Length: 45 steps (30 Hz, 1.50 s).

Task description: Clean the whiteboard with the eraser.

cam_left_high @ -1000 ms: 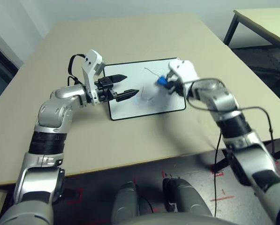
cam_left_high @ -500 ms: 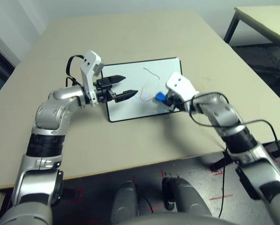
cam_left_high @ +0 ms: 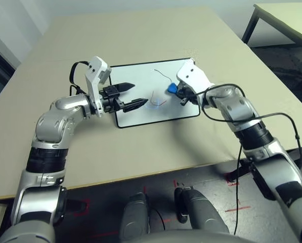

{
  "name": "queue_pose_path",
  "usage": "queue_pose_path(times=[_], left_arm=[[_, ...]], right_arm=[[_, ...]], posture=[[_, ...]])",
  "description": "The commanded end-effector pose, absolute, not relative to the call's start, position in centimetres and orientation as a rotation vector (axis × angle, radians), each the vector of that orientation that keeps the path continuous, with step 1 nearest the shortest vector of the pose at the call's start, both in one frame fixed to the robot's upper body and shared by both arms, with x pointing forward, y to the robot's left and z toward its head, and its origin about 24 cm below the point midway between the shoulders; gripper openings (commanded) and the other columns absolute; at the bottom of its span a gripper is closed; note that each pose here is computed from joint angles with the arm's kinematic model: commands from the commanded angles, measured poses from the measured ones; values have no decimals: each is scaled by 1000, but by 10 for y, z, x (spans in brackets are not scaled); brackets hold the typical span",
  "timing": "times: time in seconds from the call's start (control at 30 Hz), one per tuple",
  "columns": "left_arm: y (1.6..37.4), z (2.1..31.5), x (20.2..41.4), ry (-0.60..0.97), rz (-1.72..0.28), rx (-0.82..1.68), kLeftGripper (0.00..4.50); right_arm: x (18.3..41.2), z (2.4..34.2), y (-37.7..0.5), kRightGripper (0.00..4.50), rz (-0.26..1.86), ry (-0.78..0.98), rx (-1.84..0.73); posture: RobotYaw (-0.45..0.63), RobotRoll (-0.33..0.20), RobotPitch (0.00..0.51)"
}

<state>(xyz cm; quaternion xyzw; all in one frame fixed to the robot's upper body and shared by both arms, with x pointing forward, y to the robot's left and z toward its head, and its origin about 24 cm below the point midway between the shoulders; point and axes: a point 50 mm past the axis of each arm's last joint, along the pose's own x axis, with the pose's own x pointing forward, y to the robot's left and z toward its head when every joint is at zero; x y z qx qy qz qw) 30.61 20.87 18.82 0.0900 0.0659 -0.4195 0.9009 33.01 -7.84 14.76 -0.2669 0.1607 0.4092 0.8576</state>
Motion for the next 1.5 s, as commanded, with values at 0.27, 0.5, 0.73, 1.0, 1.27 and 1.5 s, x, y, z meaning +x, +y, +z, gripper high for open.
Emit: queue_pose_path(times=[0.27, 0.5, 0.73, 1.0, 1.27, 1.5], left_arm=[[212, 191, 304, 145, -863, 195, 4500], [211, 188, 302, 156, -868, 193, 4500], [210, 186, 301, 162, -869, 187, 4500], [209, 185, 300, 167, -867, 182, 4500], [210, 182, 299, 177, -865, 179, 4500], [214, 184, 299, 184, -853, 183, 4500]], right_arm=[[331, 146, -79, 597, 816, 384, -579], [364, 198, -77, 593, 663, 252, -523], [324, 167, -70, 591, 803, 415, -595], [322, 175, -75, 591, 773, 434, -608], [362, 216, -76, 590, 647, 279, -579], [315, 169, -65, 590, 852, 444, -651]], posture=[[-23, 0, 156], [-25, 0, 154], [-27, 0, 154], [-30, 0, 154], [-28, 0, 151], [-25, 0, 151]])
